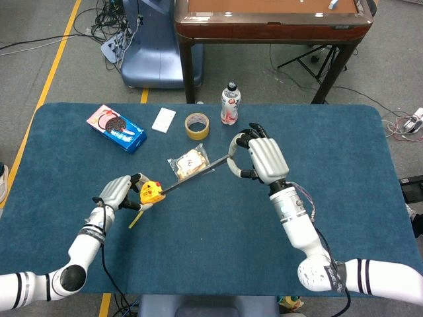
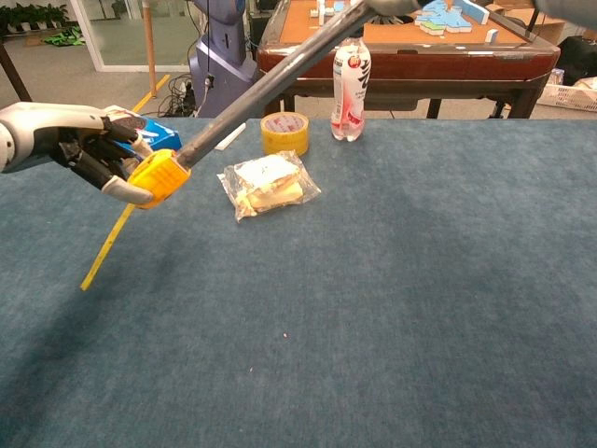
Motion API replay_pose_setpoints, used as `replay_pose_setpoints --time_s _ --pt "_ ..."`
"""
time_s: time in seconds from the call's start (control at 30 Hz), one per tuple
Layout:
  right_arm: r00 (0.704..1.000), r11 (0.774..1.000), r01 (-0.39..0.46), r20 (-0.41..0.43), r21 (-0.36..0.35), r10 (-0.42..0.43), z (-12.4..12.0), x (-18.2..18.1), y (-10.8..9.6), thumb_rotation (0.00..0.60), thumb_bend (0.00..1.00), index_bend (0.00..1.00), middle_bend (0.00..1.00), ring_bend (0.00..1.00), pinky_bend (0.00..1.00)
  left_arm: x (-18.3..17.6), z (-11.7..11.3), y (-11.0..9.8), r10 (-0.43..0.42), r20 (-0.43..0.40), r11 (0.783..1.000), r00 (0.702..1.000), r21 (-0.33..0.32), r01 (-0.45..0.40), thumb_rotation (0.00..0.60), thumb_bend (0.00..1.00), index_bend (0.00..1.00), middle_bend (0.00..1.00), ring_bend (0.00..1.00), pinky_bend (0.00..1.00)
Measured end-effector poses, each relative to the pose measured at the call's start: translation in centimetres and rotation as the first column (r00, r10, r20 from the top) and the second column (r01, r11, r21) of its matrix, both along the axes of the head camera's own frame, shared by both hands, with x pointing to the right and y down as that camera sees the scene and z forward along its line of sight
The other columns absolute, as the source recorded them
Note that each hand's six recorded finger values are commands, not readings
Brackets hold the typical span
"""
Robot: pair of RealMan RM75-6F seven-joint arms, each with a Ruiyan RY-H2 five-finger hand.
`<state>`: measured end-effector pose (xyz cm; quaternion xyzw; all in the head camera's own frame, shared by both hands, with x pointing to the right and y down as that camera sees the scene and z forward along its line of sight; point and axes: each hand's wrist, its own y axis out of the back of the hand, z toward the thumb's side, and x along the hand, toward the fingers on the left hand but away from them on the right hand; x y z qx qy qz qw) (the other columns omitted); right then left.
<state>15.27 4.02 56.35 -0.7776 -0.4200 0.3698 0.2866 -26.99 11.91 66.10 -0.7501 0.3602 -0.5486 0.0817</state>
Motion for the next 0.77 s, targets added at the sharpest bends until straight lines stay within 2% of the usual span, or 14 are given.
replay_pose_setpoints --time_s 0.47,0.77 --pt "0.995 0.995 -0.098 -0.030 0.018 0.098 -4.2 7.6 -1.0 0.600 0.58 0.72 0.43 0.25 0.09 -3.9 0.7 1.5 -0.023 0.030 0.999 0.999 -0.035 0.024 0.600 0.19 0.49 0.53 0.38 0.26" --pt "0.994 0.994 -0.109 -0.026 0.010 0.109 -4.8 8.8 -0.6 0.600 0.58 0.72 0.44 0.25 0.09 -4.2 0.8 1.7 -0.024 0.022 0.999 0.999 -0.037 0.024 0.600 0.19 0.49 0.53 0.38 0.26"
